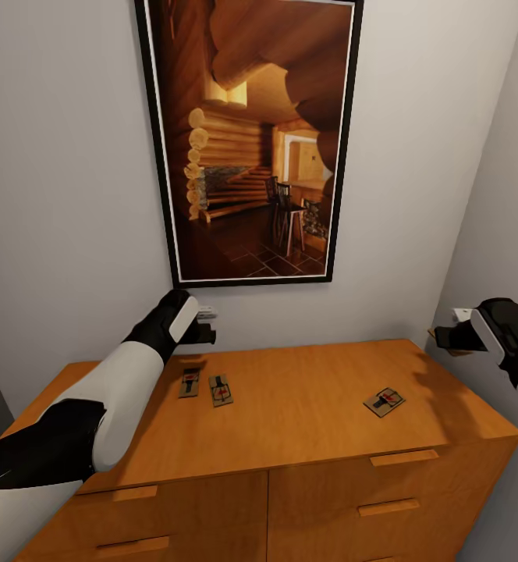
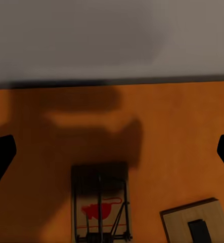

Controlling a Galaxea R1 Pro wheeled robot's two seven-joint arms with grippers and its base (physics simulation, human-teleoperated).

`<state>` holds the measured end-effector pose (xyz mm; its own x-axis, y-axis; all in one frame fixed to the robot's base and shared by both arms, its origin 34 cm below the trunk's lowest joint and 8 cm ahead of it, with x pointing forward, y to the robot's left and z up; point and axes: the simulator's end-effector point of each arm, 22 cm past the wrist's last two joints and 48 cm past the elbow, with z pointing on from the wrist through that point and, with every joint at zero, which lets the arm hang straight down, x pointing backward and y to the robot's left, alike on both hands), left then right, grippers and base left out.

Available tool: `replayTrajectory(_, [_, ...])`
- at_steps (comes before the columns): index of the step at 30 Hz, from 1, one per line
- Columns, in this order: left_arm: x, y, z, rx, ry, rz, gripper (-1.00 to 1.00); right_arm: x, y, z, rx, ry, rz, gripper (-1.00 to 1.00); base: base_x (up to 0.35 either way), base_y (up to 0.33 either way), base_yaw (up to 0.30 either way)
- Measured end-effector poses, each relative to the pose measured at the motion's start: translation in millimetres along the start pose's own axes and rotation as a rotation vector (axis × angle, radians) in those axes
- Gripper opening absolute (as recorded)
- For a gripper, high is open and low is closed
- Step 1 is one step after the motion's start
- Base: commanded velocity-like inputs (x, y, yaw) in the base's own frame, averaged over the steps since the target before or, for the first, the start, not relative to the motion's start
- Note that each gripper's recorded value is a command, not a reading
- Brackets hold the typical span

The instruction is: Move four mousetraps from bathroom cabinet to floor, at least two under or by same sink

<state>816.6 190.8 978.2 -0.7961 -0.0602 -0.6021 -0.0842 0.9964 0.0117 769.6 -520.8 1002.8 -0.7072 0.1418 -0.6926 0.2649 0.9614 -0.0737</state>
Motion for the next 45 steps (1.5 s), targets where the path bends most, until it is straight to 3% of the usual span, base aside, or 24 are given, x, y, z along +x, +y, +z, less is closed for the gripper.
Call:
replayTrajectory(24, [34.7, 6.5, 20.9, -0.025, 0.097, 0.011, 1.0, -0.1, -0.1, -0.2, -0.004, 0.0, 0.002, -1.0, 0.0, 0.0, 0.0])
replayTrajectory(32, [48.9, 21.8, 26.5, -0.108, 0.134, 0.022, 1.0, -0.1, -0.1, -0.2, -0.004, 0.0, 0.002, -1.0, 0.0, 0.0, 0.0])
replayTrajectory(37, [51.0, 22.8, 25.9, -0.128, 0.139, 0.023, 1.0, -0.1, -0.2, -0.2, -0.003, 0.0, 0.001, -1.0, 0.0, 0.0, 0.0])
replayTrajectory(45, [54.3, 18.8, 26.8, -0.087, 0.158, -0.043, 1.0, -0.1, -0.4, 0.1, -0.002, 0.0, 0.001, -1.0, -0.054, -0.026, 0.0])
